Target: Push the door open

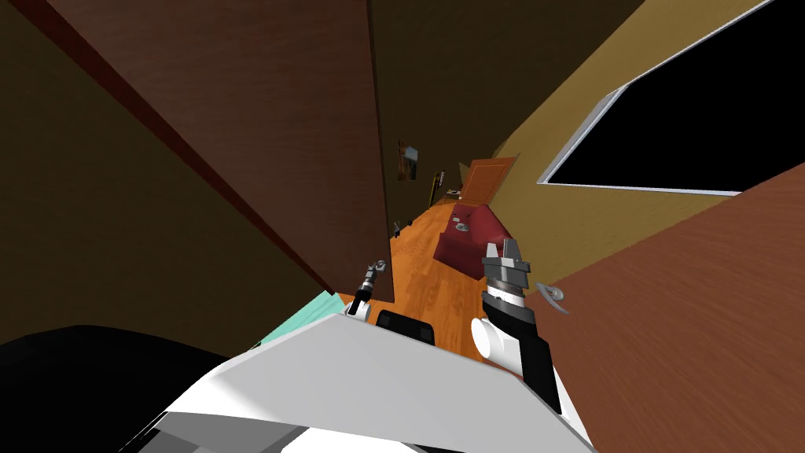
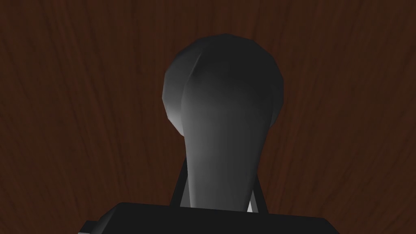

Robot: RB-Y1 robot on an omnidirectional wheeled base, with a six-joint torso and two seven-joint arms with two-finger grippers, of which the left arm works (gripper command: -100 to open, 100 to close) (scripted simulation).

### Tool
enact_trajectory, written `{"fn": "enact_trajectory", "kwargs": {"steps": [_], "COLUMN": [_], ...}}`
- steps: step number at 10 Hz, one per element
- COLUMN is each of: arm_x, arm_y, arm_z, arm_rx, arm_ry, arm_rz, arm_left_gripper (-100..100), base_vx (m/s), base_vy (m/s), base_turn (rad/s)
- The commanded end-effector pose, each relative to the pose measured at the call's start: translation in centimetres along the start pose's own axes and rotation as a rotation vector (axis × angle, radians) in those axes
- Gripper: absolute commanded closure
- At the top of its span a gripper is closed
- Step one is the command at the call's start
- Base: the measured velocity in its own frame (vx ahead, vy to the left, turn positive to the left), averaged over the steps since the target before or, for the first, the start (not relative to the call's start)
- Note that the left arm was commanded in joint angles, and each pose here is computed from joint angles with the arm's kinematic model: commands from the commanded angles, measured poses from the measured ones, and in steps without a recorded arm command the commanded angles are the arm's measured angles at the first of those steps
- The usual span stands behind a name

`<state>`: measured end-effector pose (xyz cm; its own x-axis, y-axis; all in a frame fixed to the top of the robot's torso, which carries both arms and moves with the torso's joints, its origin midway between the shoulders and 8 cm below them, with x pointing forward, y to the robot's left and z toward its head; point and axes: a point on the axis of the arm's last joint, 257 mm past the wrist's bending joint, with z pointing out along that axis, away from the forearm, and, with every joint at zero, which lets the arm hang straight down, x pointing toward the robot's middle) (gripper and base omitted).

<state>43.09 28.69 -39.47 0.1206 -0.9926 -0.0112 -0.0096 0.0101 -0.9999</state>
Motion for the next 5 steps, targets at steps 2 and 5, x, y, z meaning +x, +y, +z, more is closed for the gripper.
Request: {"fn": "enact_trajectory", "kwargs": {"steps": [2, 5], "arm_x": [-0.3, -2.9], "arm_y": [-0.1, -0.4], "arm_z": [0.04, 0.23], "arm_rx": [0.002, 0.009], "arm_ry": [-0.011, -0.05], "arm_rz": [-0.003, 0.018], "arm_left_gripper": [100, 100], "base_vx": [0.123, 0.147], "base_vy": [-0.047, -0.037], "base_turn": [0.04, 0.043]}}
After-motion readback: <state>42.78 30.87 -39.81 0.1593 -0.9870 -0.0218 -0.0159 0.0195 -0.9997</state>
